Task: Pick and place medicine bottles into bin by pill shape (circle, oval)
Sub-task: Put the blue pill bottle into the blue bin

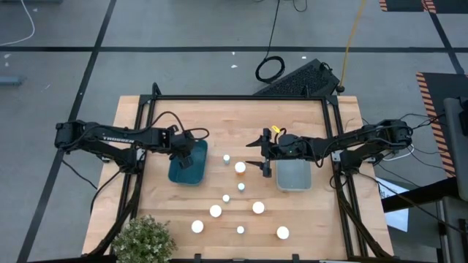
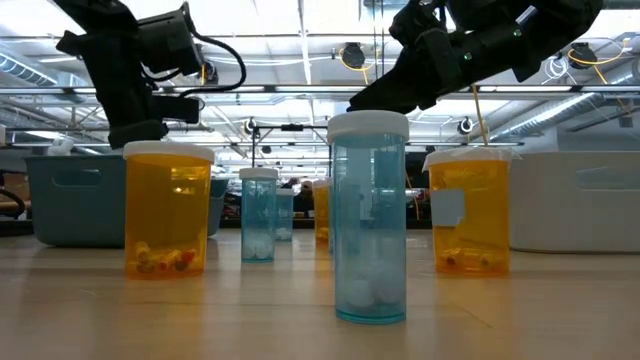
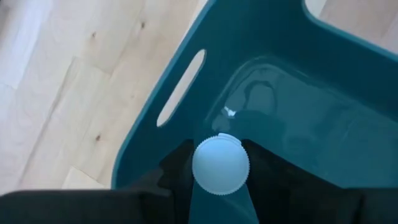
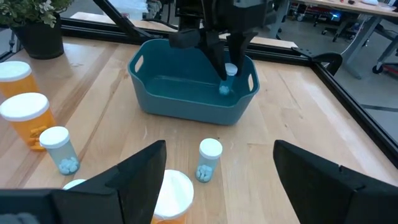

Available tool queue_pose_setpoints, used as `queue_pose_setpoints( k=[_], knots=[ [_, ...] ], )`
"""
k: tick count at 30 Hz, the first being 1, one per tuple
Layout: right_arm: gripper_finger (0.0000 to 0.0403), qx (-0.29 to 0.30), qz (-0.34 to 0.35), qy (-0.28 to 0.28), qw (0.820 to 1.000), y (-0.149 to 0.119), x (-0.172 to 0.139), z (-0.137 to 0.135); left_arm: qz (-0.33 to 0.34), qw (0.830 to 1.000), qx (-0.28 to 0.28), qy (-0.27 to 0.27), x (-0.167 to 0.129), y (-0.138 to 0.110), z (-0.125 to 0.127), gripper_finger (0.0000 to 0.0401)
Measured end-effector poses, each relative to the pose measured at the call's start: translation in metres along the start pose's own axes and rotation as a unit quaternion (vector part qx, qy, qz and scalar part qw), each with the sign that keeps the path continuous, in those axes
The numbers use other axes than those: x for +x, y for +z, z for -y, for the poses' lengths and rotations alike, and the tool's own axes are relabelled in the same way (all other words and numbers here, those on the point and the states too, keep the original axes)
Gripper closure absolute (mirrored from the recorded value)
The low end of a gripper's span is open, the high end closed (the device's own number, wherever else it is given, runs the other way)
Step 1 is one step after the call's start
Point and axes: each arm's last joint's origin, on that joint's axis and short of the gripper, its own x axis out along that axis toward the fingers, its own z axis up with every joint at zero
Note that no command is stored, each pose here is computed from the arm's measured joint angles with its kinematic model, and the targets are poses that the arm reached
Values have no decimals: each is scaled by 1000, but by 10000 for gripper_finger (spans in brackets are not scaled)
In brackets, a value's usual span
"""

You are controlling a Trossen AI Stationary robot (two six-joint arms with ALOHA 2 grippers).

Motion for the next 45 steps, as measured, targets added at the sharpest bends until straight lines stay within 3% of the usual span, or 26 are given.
queue_pose_setpoints(
  k=[14,23,35,45],
  knots=[
    [115,0,0,0,1000,0,0,0,6,1000,16,27,1,-1,-2,207],
    [115,0,0,0,1000,0,0,0,39,999,12,9,-21,10,0,174],
    [115,0,-6,1,1000,-1,0,0,114,993,-3,-35,-61,45,8,174],
    [115,-8,-27,2,1000,-5,0,0,143,987,48,-45,-87,79,21,174]
  ],
)
